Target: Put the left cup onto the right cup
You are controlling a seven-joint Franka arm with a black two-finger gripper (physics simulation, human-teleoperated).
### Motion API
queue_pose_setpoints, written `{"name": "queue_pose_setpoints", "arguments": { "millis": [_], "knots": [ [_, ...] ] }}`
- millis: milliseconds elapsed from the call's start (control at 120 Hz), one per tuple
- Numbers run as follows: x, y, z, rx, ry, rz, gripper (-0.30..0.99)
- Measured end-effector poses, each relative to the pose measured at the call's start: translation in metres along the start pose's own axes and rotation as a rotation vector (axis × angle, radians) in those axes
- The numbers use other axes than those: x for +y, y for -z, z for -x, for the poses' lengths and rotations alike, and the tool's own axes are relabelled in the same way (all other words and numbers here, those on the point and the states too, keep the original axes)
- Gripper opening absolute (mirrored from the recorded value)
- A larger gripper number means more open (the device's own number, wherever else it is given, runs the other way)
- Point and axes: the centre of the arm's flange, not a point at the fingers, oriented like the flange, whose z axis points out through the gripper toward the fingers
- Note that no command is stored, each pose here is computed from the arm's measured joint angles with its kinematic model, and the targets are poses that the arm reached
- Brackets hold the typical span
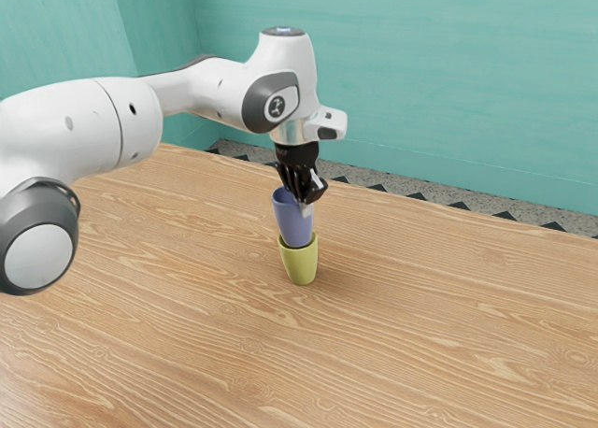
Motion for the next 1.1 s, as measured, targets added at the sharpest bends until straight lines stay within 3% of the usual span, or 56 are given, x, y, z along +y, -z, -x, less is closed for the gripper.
{"name": "queue_pose_setpoints", "arguments": {
  "millis": [242, 458, 600, 842, 1100],
  "knots": [
    [0.0, -0.004, 0.0, -0.006, 0.002, 0.002, -0.08],
    [0.002, -0.006, 0.0, -0.007, 0.003, 0.015, 0.32],
    [0.002, 0.005, 0.001, 0.007, 0.004, 0.016, 0.49],
    [0.001, 0.104, 0.038, 0.103, 0.012, 0.0, 0.61],
    [-0.049, 0.202, 0.114, 0.148, 0.109, -0.011, 0.65]
  ]
}}
